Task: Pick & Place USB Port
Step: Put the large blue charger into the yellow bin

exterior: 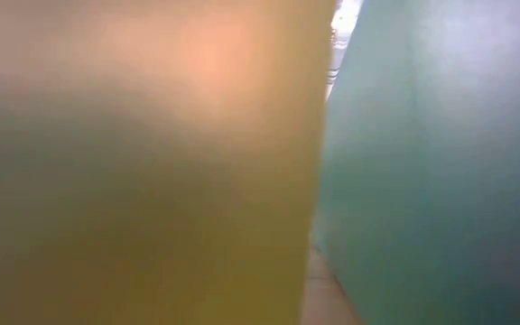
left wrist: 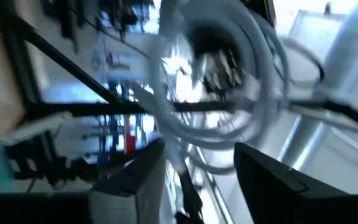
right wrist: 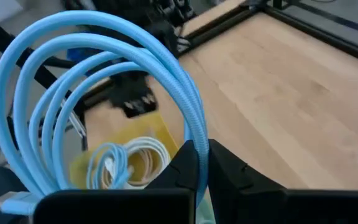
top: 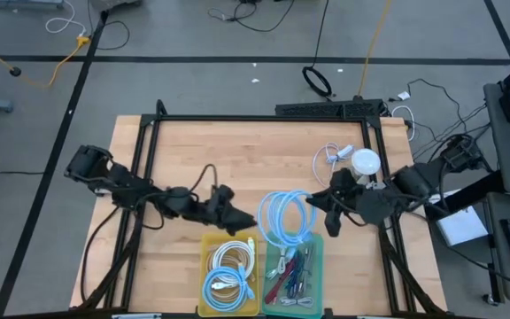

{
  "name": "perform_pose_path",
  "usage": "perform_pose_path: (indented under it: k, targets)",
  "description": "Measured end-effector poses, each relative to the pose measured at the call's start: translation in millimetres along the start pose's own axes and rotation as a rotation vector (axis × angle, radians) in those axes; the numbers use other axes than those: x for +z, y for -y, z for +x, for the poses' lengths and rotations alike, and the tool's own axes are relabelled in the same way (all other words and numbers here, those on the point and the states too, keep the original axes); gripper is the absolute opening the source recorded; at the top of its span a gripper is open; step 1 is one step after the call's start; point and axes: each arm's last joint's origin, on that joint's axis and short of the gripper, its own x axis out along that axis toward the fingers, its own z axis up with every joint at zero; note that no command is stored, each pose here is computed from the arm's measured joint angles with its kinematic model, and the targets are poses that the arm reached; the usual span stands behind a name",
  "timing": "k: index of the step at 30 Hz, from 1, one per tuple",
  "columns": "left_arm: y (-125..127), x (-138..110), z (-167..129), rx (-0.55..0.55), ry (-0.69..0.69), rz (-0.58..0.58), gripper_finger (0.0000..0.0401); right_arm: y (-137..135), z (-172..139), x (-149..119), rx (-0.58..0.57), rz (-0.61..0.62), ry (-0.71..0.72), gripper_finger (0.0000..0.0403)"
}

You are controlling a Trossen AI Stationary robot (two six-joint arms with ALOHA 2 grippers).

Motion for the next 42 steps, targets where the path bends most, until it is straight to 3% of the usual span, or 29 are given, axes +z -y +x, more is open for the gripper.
perform_pose_path:
  k: [6,11,22,32,42]
  targets:
    - [36,5,42,0.009,-0.090,0.058,0.0235,10,5,2,-0.045,-0.036,-0.045,0.0006]
    - [50,15,57,0.048,-0.132,0.104,0.0245,10,12,2,-0.041,-0.041,-0.074,0.0006]
    - [39,35,56,0.219,-0.235,0.010,0.0246,4,56,-13,0.012,-0.017,-0.323,0.0006]
    - [26,37,51,0.373,-0.332,-0.051,0.0246,5,59,-10,0.033,0.013,-0.325,0.0006]
    - [26,36,50,0.370,-0.402,-0.064,0.0246,6,60,-11,0.034,0.008,-0.354,0.0006]
